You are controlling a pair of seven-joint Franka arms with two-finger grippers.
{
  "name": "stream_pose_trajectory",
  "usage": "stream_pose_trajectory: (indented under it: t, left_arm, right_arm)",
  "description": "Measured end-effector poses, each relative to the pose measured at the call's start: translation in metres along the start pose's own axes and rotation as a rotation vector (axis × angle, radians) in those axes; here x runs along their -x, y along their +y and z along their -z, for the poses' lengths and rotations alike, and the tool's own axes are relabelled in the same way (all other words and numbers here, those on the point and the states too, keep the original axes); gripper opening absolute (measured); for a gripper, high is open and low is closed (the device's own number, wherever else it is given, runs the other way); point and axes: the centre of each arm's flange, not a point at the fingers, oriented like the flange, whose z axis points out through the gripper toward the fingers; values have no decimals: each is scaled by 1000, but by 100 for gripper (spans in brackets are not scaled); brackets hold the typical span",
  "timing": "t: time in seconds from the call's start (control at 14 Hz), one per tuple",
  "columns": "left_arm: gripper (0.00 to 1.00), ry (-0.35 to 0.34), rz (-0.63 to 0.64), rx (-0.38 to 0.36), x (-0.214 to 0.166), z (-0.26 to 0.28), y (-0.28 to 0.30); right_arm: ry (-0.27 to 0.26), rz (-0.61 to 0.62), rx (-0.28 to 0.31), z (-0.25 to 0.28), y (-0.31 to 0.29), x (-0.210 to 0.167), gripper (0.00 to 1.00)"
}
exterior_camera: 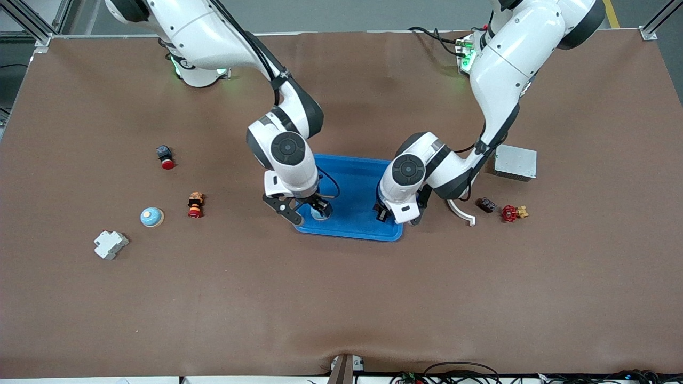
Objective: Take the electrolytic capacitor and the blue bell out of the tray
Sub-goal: 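Grasp the second bell with the right gripper while the left gripper lifts, then place the capacitor near the valve while the right gripper carries the bell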
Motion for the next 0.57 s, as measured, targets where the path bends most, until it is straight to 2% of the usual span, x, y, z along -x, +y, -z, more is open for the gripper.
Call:
stream_pose_trajectory:
  t: [0.14,0.36,0.57]
  left_arm:
    - [32,8,-5,27,-1,12,7]
    - [33,18,1,75,-5,44,17]
    - [33,67,-24,75,-21,90,17]
  right_arm:
    - [3,-5,-10,-14,-4,8,100]
    - [3,3,-11,-31,-5,18,100]
    - [8,13,0,-43,-5,21,100]
